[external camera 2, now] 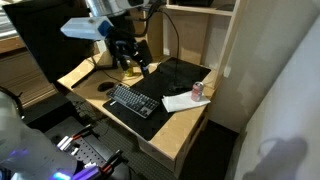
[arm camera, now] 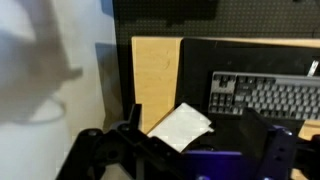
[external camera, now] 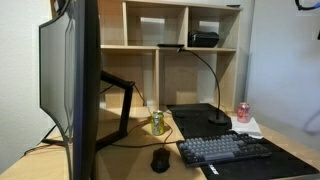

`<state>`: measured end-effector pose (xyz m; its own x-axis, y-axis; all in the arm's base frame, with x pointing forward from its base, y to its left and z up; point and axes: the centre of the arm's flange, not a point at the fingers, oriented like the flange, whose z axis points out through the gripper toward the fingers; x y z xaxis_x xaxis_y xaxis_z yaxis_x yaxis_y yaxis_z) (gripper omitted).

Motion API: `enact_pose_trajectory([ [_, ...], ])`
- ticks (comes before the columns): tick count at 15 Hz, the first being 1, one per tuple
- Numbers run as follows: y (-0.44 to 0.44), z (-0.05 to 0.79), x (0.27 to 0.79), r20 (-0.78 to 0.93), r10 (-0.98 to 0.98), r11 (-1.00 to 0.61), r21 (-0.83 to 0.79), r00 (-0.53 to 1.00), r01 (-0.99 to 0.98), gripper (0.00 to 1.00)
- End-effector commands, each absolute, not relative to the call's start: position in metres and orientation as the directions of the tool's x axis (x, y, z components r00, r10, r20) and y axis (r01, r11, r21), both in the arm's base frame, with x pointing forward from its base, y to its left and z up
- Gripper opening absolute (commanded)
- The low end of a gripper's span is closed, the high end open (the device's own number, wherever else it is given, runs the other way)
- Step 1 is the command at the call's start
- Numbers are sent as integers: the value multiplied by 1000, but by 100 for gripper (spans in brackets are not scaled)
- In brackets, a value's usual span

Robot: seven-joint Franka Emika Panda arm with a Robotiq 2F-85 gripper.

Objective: Move the pink can to the back right corner of the desk

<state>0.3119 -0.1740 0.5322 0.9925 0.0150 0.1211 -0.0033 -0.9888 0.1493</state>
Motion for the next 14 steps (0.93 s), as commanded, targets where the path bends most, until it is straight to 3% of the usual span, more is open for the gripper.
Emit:
enact_pose_trajectory([
  [1, -230, 558, 377, 147, -82, -996, 14, 986, -85, 100],
  [2, -201, 538, 338, 154, -60, -994, 78, 986, -73, 100],
  [6, -203, 538, 348, 143, -60, -994, 77, 988, -72, 100],
  [7, -200, 531, 361, 131, -88, -988, 111, 987, -103, 100],
  [14, -204, 501, 508, 69, -445, -885, -183, 893, -427, 100],
])
